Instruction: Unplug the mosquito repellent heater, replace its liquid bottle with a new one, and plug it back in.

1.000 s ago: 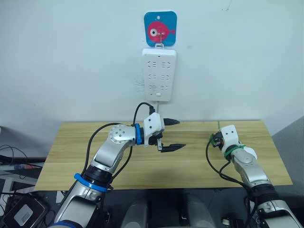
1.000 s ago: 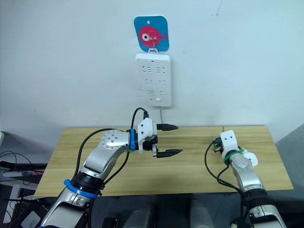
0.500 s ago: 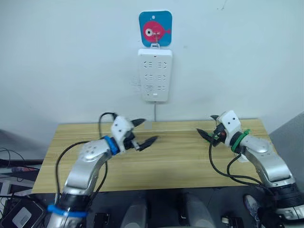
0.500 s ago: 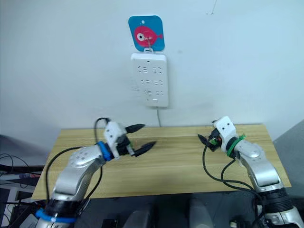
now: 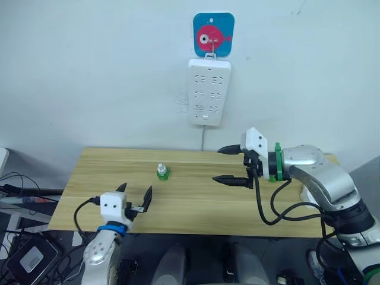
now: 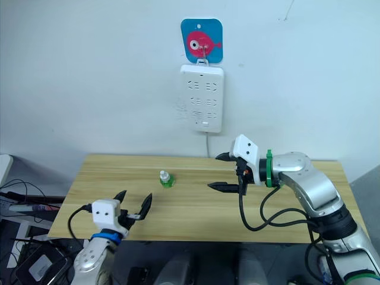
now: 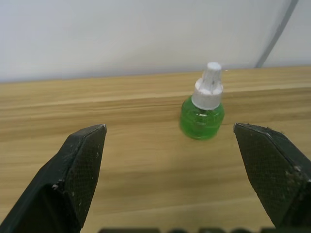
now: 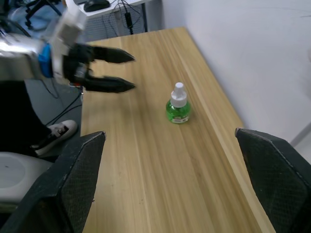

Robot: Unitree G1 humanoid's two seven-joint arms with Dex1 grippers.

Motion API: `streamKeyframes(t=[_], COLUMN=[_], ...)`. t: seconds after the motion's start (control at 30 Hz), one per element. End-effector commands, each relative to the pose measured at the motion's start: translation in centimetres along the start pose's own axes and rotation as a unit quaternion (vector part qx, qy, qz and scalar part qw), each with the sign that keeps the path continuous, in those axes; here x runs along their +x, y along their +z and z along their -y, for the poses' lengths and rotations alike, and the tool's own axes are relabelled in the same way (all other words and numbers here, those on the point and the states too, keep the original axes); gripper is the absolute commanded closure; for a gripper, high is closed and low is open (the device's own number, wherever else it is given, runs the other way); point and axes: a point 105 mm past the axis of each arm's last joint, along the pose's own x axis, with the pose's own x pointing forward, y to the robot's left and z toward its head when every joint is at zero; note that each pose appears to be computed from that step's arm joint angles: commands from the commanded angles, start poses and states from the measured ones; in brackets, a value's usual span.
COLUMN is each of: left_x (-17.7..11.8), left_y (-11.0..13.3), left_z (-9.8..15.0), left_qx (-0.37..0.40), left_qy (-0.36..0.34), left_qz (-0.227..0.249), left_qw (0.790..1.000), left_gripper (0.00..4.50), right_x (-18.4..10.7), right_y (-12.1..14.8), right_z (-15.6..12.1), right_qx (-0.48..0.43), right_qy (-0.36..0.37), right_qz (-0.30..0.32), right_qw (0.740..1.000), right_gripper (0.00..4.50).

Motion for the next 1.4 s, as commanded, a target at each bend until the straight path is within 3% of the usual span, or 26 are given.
streamKeyframes(t=[0.03,0.3,0.5,0.8,0.93,1.07,1.27,1.33,1.4], left_x=[1.5,5.0,6.3,7.8,8.1,7.9,7.8,7.9,8.3], left_y=[-1.1,-1.9,-2.6,-2.5,-2.3,-2.4,-1.6,-0.7,2.7], left_z=[1.3,0.7,1.6,1.5,1.7,2.0,2.4,3.3,6.8], left_qx=[-0.003,0.014,0.016,0.011,0.008,0.009,0.039,0.069,0.108], left_qy=[-0.023,0.003,-0.014,-0.002,-0.006,-0.015,-0.050,-0.093,-0.228], left_qz=[0.006,0.017,0.011,0.009,0.012,0.012,0.017,0.024,0.047], left_qw=[1.000,1.000,1.000,1.000,1.000,1.000,0.998,0.993,0.966], left_gripper=[0.00,0.00,0.00,0.00,0.89,2.22,2.24,2.24,2.24], right_x=[0.2,0.0,-0.1,-0.2,-0.3,-0.3,-0.6,-0.9,-1.7], right_y=[1.4,2.9,4.0,4.8,4.9,5.0,3.9,3.0,1.1], right_z=[-0.4,-0.8,-1.7,-1.1,-1.0,-0.9,-1.0,-0.9,-1.1], right_qx=[-0.010,-0.022,-0.024,-0.019,-0.014,-0.010,-0.011,-0.010,-0.001], right_qy=[0.018,0.044,0.065,0.034,0.025,0.016,-0.007,-0.015,-0.026], right_qz=[0.006,0.000,0.016,0.022,0.020,0.023,0.023,0.020,0.016], right_qw=[1.000,0.999,0.997,0.999,0.999,1.000,1.000,1.000,1.000], right_gripper=[0.04,0.04,0.04,0.04,0.00,0.00,0.00,0.00,0.00])
